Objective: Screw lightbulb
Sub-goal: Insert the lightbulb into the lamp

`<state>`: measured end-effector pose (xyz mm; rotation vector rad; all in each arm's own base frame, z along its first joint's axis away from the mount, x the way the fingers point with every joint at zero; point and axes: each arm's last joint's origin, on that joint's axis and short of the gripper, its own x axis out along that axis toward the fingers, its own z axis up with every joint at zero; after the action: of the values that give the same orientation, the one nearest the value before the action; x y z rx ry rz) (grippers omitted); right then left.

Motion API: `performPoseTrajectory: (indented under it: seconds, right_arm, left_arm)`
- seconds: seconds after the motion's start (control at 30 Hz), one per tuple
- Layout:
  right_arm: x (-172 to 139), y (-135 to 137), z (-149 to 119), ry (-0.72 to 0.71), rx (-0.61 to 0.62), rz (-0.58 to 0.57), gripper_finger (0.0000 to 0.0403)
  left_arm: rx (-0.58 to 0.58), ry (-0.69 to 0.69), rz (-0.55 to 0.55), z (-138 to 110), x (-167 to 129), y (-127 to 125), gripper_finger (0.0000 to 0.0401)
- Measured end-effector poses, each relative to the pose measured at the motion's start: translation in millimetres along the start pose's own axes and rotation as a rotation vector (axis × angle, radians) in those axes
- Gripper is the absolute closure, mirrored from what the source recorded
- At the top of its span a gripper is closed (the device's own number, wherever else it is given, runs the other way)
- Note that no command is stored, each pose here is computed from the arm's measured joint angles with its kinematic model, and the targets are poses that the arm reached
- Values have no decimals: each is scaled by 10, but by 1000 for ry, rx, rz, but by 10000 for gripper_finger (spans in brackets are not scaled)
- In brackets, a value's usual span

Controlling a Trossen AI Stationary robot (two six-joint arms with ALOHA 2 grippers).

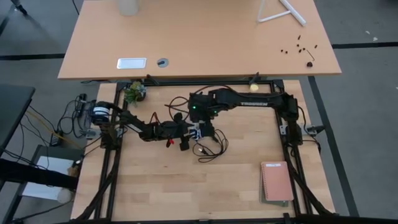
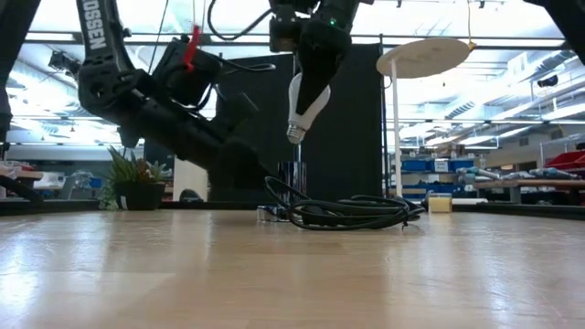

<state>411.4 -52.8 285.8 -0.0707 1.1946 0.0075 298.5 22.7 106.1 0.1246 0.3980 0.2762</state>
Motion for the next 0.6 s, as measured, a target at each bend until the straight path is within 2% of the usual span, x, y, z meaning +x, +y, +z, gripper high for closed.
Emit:
performPoseTrajectory:
  seconds: [0.3, 0.6]
  right_arm:
    - [11, -16, -18, 9, 50, 19, 135]
    - [20, -7, -28, 12, 81, 42, 135]
  left_arm:
    - [-18, -25, -8, 65, 79, -21, 195]
    - [-29, -31, -45, 94, 221, -67, 245]
